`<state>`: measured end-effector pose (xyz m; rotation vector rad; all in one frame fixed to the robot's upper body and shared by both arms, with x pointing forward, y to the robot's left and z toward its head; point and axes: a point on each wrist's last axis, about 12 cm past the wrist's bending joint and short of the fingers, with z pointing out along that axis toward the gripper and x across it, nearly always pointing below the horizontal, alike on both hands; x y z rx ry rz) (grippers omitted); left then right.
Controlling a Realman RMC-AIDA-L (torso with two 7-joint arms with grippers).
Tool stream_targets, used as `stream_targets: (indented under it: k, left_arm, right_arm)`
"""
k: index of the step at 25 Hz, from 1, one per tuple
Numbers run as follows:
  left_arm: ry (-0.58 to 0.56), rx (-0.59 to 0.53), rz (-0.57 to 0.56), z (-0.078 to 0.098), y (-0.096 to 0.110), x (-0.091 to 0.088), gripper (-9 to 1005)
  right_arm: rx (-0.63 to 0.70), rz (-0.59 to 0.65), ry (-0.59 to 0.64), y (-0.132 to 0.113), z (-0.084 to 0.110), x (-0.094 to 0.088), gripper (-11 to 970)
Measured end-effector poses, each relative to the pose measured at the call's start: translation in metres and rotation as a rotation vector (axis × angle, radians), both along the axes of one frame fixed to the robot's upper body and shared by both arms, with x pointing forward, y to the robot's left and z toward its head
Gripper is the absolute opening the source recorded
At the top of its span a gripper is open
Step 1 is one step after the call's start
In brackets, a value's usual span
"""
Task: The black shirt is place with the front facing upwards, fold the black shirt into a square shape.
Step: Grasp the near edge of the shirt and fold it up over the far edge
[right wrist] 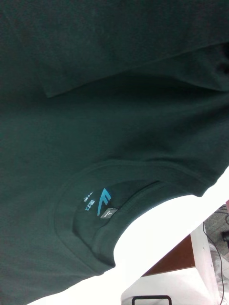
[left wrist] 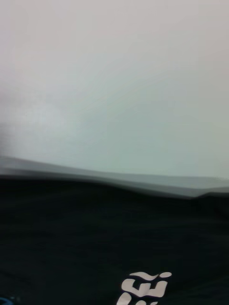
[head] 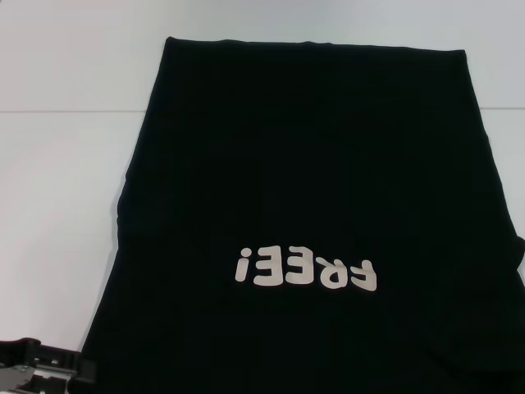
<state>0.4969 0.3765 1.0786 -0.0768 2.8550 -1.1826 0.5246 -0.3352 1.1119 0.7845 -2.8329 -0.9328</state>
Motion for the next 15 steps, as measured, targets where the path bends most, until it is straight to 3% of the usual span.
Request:
stream_targets:
  k: [15]
  left_arm:
    - [-0.005, -0.019, -0.023, -0.0018, -0.0113, 0.0038, 770]
  right_arm:
    - [-0.002, -0.002, -0.006, -0.0005, -0.0006, 0.0002, 64]
